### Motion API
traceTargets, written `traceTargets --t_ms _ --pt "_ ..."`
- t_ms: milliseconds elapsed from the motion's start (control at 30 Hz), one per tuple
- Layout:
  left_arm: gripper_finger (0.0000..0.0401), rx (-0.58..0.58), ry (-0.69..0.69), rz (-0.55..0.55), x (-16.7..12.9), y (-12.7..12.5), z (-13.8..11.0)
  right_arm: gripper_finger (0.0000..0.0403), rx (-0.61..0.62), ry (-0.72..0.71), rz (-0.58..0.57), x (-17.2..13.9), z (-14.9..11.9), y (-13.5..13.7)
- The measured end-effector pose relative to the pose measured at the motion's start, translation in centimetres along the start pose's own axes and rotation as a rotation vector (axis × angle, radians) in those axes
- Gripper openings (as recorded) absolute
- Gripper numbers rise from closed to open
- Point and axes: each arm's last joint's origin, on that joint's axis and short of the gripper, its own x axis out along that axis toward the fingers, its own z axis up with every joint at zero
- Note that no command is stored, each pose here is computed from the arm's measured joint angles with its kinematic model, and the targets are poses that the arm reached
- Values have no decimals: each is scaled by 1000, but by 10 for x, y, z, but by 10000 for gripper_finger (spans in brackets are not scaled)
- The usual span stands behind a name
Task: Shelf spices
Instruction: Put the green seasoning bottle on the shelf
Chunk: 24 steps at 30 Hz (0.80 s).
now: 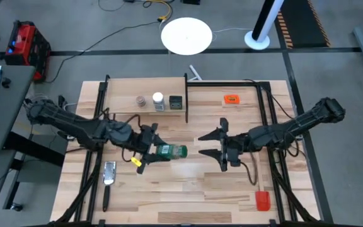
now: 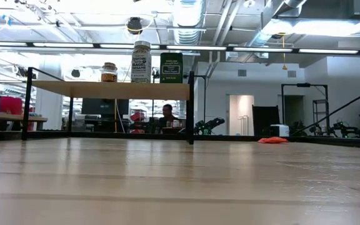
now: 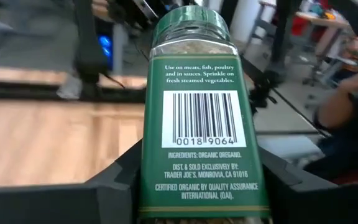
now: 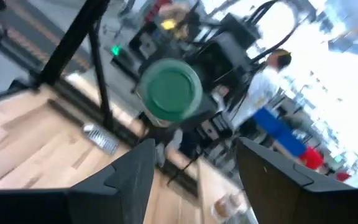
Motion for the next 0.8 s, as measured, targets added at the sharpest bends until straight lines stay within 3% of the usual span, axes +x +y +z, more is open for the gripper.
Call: traceTargets --t_ms 100,233,500,800 --pt "168 -58 39 -18 3 14 -8 226 -43 127 27 15 -6 11" --pt "168 -141 72 -34 6 29 -19 226 -140 280 -23 35 -10 23" --pt "168 -229 2 -140 8 47 -46 226 -223 372 -24 63 1 29" --pt "168 -211 27 -172 7 53 -62 226 -263 450 66 87 10 34"
